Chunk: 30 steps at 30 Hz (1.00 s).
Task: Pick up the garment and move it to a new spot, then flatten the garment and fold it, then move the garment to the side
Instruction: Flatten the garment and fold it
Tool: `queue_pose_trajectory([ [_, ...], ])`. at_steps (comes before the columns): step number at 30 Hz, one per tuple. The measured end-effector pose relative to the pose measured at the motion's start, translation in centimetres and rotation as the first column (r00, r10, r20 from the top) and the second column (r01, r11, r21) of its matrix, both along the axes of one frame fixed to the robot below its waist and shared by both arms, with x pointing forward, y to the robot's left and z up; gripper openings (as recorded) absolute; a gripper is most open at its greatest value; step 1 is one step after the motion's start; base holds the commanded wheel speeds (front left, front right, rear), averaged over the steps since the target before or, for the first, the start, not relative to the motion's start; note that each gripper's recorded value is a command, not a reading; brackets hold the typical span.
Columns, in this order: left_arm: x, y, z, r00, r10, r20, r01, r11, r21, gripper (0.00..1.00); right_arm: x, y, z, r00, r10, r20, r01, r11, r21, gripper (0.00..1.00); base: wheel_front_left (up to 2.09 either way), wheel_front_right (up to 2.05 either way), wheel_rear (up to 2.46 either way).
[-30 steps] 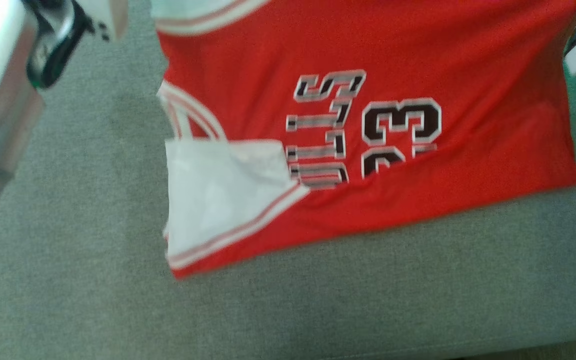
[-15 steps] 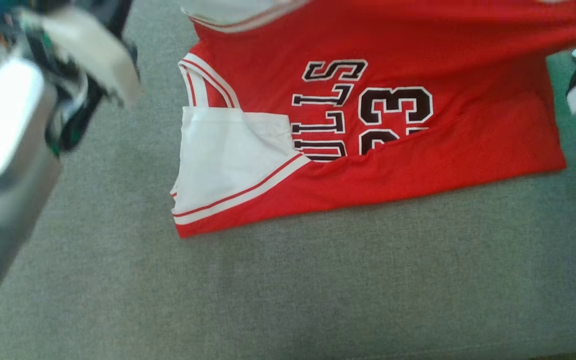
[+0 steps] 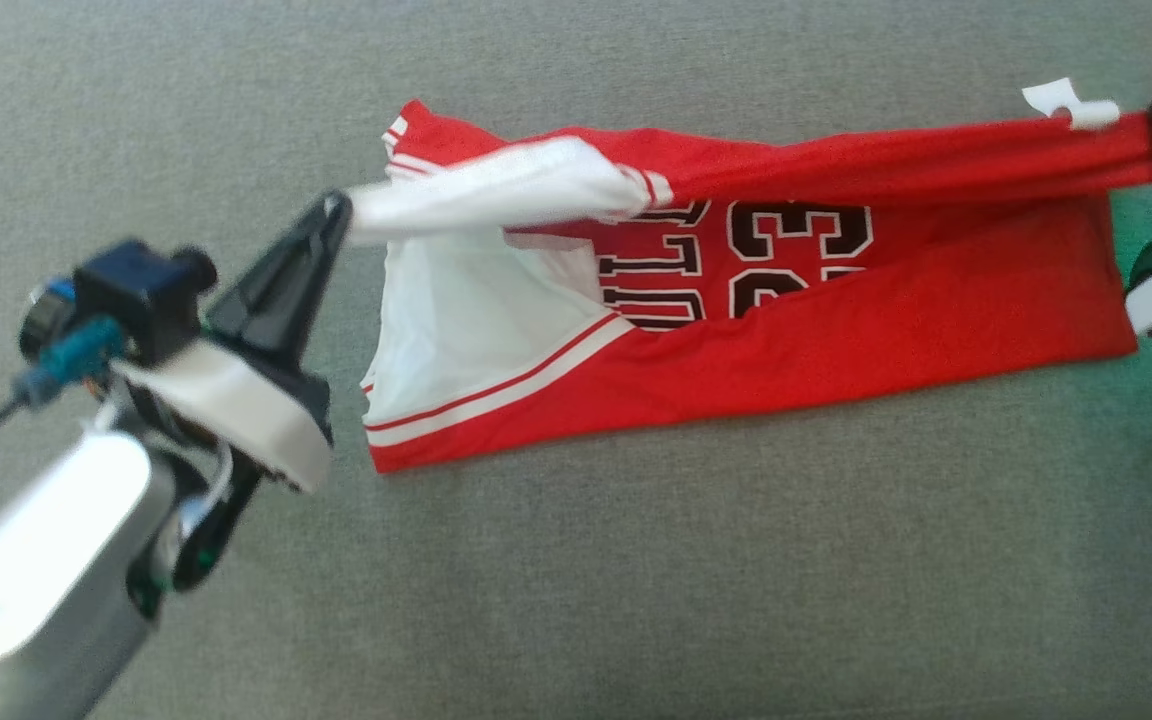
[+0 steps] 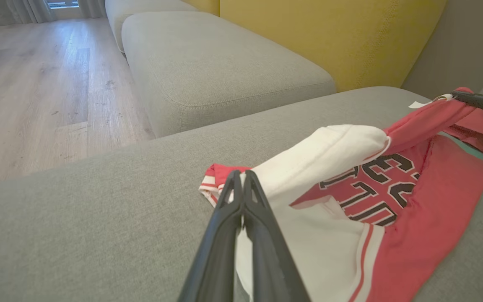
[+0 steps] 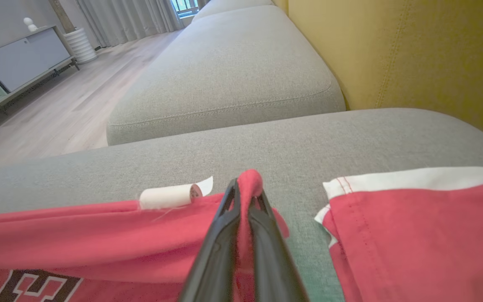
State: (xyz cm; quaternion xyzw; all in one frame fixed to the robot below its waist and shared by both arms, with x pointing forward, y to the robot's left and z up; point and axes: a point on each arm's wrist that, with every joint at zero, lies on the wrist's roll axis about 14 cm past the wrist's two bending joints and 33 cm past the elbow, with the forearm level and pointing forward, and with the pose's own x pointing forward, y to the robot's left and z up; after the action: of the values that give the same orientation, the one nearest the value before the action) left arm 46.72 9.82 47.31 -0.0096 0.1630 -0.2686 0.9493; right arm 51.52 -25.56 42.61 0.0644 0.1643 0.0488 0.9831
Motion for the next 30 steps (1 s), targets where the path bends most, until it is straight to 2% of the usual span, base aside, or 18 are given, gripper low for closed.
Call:
queue_pose_trajectory([
  [11, -3.5, -0.1, -2.6, 0.994, 0.056, -0.098, -0.062, 0.996, -0.063, 0.00, -1.7, 1.1, -3.4, 0.998, 0.000, -0.065, 0.002, 1.000, 0.028, 0.01, 0.00, 0.00, 0.00],
  [13, -4.0, -0.2, -3.4, 0.990, 0.064, -0.123, -0.072, 0.995, -0.068, 0.00, -2.3, 1.1, -3.9, 0.997, 0.001, -0.083, 0.001, 1.000, 0.023, 0.33, 0.00, 0.00, 0.00],
  [14, -4.2, -0.2, -3.7, 0.989, 0.067, -0.134, -0.077, 0.995, -0.068, 0.00, -2.6, 1.0, -4.1, 0.996, -0.002, -0.090, 0.004, 1.000, 0.022, 0.57, 0.00, 0.00, 0.00],
  [15, -4.5, -0.2, -4.1, 0.987, 0.071, -0.145, -0.082, 0.994, -0.071, 0.00, -3.0, 0.9, -4.3, 0.995, -0.003, -0.097, 0.006, 1.000, 0.022, 0.91, 0.00, 0.00, 0.00],
  [16, -4.8, -0.3, -4.4, 0.986, 0.072, -0.152, -0.083, 0.994, -0.070, 0.06, -3.3, 0.8, -4.5, 0.995, -0.008, -0.104, 0.010, 1.000, 0.021, 1.00, 0.00, 0.00, 0.00],
  [18, -5.3, -0.3, -4.9, 0.983, 0.078, -0.165, -0.090, 0.994, -0.067, 0.43, -3.9, 0.5, -4.5, 0.994, -0.019, -0.106, 0.021, 1.000, 0.021, 1.00, 0.00, 0.00, 0.00],
  [19, -5.6, -0.3, -5.0, 0.983, 0.082, -0.166, -0.095, 0.993, -0.071, 0.94, -4.2, 0.2, -4.4, 0.994, -0.028, -0.102, 0.030, 0.999, 0.021, 1.00, 0.00, 0.00, 0.00],
  [20, -5.8, -0.4, -5.0, 0.982, 0.088, -0.165, -0.101, 0.992, -0.074, 1.00, -4.5, 0.0, -4.3, 0.995, -0.038, -0.095, 0.040, 0.999, 0.023, 1.00, 0.00, 0.00, 0.00],
  [30, -9.3, 0.1, -4.2, 0.971, 0.224, -0.079, -0.232, 0.966, -0.117, 1.00, -11.1, -1.2, -4.3, 0.988, -0.122, -0.092, 0.129, 0.989, 0.072, 1.00, 0.00, 0.00, 0.00],
])
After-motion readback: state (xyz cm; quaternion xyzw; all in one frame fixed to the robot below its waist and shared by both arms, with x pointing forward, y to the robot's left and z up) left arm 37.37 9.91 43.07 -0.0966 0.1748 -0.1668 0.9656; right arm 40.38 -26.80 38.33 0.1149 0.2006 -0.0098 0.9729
